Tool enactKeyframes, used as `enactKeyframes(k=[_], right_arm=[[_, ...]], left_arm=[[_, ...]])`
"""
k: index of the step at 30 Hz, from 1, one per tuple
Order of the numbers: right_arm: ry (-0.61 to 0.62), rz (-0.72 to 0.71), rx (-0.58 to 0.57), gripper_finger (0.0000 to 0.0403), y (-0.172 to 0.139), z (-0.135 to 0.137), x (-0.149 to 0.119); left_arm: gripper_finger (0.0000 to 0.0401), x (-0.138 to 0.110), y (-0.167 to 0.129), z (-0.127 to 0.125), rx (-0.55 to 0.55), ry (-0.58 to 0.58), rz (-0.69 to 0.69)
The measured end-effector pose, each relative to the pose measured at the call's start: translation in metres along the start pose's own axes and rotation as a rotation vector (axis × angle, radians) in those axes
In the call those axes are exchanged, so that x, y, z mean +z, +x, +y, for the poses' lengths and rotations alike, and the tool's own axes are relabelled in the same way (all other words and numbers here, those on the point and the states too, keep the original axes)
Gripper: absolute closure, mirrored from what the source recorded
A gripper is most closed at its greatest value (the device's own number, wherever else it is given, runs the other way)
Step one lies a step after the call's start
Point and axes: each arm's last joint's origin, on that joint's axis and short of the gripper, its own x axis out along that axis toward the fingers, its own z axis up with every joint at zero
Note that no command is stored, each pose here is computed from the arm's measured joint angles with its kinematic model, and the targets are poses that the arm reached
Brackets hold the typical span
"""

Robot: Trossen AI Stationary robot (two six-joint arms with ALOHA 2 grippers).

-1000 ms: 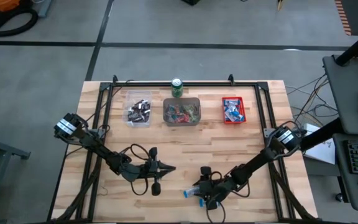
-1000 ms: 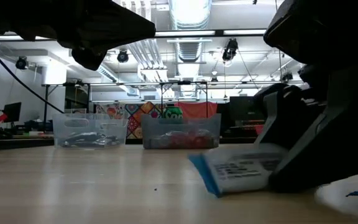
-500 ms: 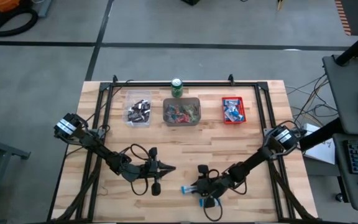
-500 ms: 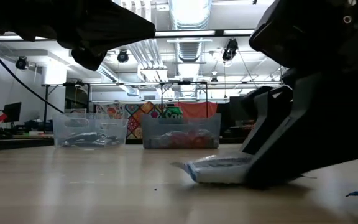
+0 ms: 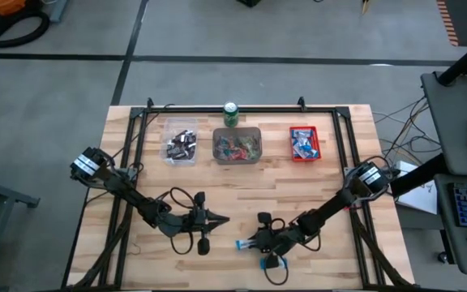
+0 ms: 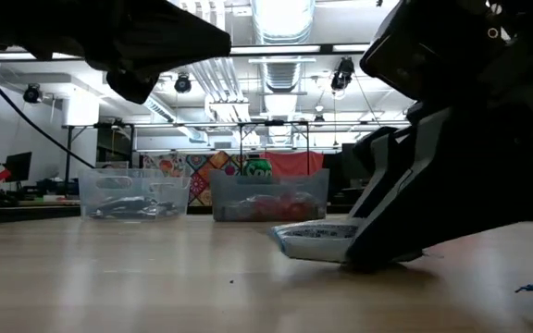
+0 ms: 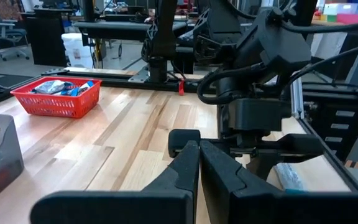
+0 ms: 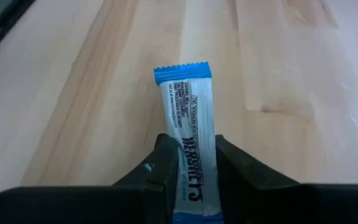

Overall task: Organize candy in baskets
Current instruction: Put the white chocolate bar into the red bin

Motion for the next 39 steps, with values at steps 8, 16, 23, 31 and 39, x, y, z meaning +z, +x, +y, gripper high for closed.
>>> enactKeyframes(k=[8,16,23,31,39], right_arm=[[0.034,0.008,-0.052,0.0330,-0.028,-0.023,0.033],[0.177,0.123,-0.308,0.0330,-0.090,-0.086,0.065],[0.510,0.234,-0.672,0.0328,-0.156,-0.159,0.059],[0.801,0.300,-0.976,0.0331,-0.190,-0.230,0.019],[0.866,0.365,-1.071,0.0306,-0.194,-0.257,0.000]], left_arm=[[0.0401,0.027,-0.010,0.000,-0.019,0.003,-0.068],[0.0401,0.068,-0.033,0.009,-0.029,0.083,-0.101],[0.0401,0.083,-0.046,0.019,-0.026,0.105,-0.076],[0.0401,0.073,-0.045,0.022,0.024,0.163,0.011],[0.0401,0.060,-0.042,0.021,0.038,0.178,0.078]])
